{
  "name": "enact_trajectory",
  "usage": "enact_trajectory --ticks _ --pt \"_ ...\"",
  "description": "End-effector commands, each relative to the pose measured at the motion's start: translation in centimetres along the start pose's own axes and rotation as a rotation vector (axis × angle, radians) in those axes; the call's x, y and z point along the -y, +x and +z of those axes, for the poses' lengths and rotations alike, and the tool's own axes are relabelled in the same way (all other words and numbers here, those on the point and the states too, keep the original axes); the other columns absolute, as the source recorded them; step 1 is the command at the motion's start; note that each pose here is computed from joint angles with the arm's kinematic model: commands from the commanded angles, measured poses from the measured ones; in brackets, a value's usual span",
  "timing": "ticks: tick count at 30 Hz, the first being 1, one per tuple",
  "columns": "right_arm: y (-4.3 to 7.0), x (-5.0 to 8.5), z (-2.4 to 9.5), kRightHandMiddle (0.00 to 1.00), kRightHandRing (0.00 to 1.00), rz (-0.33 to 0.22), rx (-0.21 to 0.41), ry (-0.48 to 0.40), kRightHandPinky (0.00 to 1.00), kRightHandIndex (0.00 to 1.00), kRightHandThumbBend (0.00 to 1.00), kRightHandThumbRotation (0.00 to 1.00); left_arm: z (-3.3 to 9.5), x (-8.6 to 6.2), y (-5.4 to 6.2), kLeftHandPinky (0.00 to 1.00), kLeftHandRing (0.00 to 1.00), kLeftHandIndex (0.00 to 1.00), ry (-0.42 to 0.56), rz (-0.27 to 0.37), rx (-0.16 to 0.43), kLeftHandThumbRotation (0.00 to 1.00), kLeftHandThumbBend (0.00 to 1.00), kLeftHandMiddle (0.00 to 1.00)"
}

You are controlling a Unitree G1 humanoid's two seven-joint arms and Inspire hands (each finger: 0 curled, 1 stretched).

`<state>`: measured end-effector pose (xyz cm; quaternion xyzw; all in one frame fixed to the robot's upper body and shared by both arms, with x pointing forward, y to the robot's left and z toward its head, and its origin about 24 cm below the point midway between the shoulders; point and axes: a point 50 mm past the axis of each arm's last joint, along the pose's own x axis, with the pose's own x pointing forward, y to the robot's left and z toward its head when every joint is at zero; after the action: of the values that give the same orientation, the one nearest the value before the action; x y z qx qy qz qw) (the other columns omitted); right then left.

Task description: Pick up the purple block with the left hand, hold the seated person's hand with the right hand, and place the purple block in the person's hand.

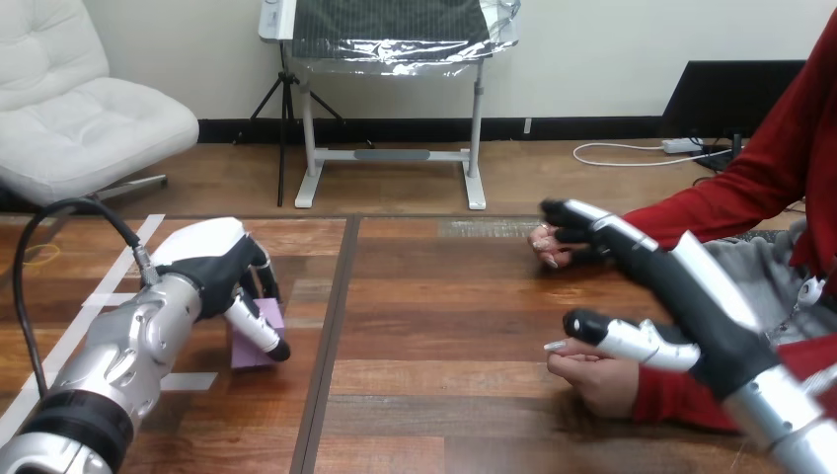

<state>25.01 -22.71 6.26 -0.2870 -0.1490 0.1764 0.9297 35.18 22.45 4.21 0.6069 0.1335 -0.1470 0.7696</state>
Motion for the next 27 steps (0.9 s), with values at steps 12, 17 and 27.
enact_trajectory --ticks 12,17,27 --pt "2.6 5.9 -0.1 0.89 0.85 -0.038 -0.041 -0.276 0.71 0.91 1.0 0.84 2.2 -5.0 -1.5 0.21 0.28 0.44 -0.034 0.175 0.146 0.0 0.83 0.38" --pt "2.8 6.8 -0.5 0.9 0.85 -0.016 -0.068 -0.315 0.7 0.91 1.0 0.82 2.5 -5.3 -2.0 0.21 0.27 0.43 -0.036 0.191 0.164 0.0 0.83 0.37" --pt "3.0 8.0 -1.2 0.89 0.85 0.039 -0.128 -0.384 0.69 0.91 1.0 0.74 2.9 -5.7 -2.6 0.21 0.28 0.43 -0.047 0.208 0.186 0.0 0.83 0.37"
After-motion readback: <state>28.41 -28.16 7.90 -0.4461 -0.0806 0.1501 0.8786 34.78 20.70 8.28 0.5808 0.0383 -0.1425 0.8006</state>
